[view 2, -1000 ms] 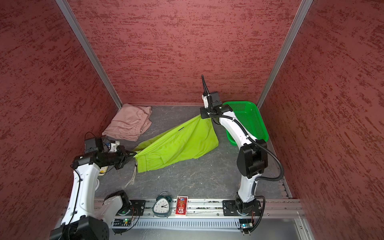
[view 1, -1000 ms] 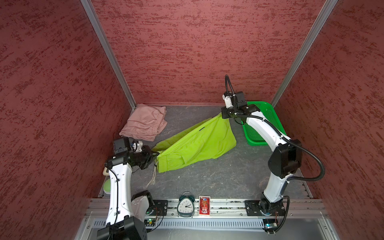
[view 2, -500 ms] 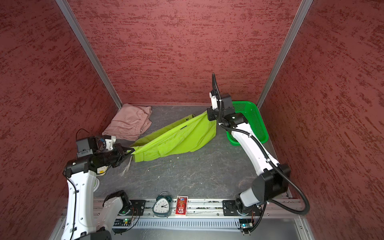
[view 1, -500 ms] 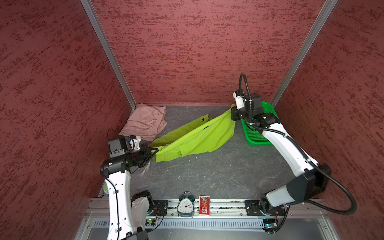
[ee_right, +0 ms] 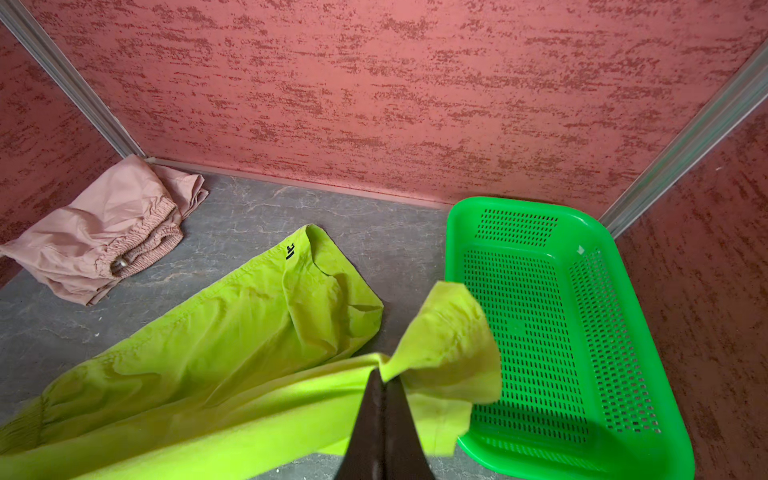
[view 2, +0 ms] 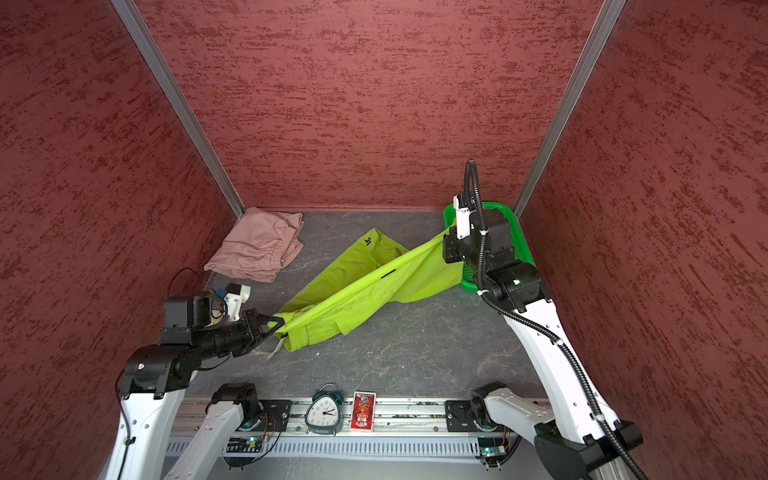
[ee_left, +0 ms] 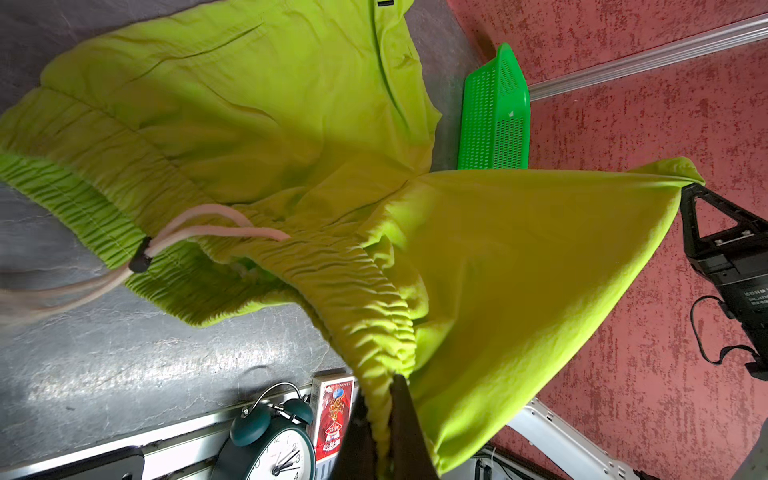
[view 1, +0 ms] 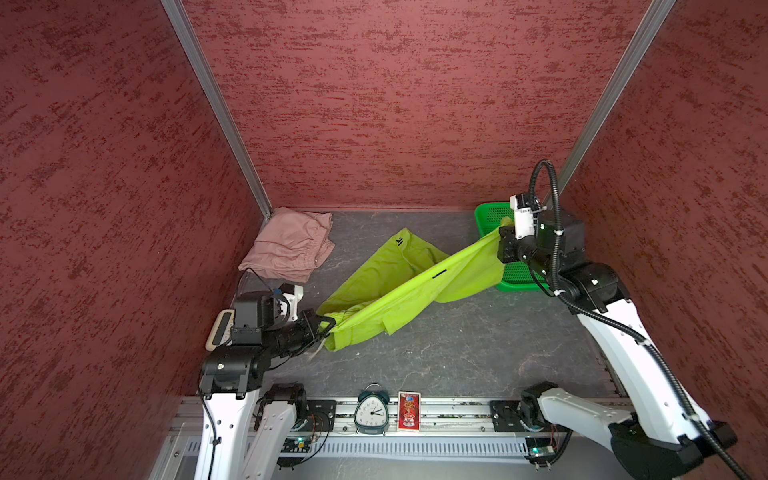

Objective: Fold and stack the shorts

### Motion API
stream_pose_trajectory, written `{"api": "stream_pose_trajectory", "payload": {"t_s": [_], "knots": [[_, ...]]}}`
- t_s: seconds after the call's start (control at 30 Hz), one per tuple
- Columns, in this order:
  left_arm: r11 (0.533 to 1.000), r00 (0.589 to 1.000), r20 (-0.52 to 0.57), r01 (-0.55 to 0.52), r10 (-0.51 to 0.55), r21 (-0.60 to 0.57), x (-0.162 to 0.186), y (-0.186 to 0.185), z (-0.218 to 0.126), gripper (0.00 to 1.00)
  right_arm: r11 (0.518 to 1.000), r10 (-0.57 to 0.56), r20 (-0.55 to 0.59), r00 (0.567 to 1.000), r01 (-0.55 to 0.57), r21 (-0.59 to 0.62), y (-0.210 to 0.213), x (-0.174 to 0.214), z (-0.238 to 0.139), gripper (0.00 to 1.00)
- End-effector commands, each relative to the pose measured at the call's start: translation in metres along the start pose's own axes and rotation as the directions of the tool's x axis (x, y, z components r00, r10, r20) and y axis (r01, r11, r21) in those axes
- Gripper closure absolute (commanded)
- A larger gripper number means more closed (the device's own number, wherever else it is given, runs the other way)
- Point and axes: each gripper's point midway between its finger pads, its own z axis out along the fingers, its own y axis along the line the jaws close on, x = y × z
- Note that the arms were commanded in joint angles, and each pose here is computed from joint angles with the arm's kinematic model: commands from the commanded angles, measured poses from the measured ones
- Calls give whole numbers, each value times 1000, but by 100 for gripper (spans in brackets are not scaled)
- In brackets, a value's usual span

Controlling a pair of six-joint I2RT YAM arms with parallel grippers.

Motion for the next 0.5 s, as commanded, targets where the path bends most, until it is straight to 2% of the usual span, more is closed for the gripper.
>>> {"api": "stream_pose_trajectory", "payload": {"t_s": [0.0, 0.13, 0.3, 0.47], "knots": [[993, 999, -5, 32, -33, -116, 3, 28, 6, 100, 992, 0, 36, 999, -4, 129, -25, -20, 15, 100], [990, 998, 7, 67, -67, -124, -1, 36, 13, 100, 993, -31, 11, 999, 29, 111, -17, -30, 57, 100], [981, 991, 30, 132, -129, -139, -6, 49, 16, 100, 996, -88, 17, 996, 87, 12, 7, -40, 112, 100], [967, 969, 43, 245, -242, -69, -12, 60, 23, 100, 985, -169, -30, 985, 168, -40, 25, -34, 170, 100]]}}
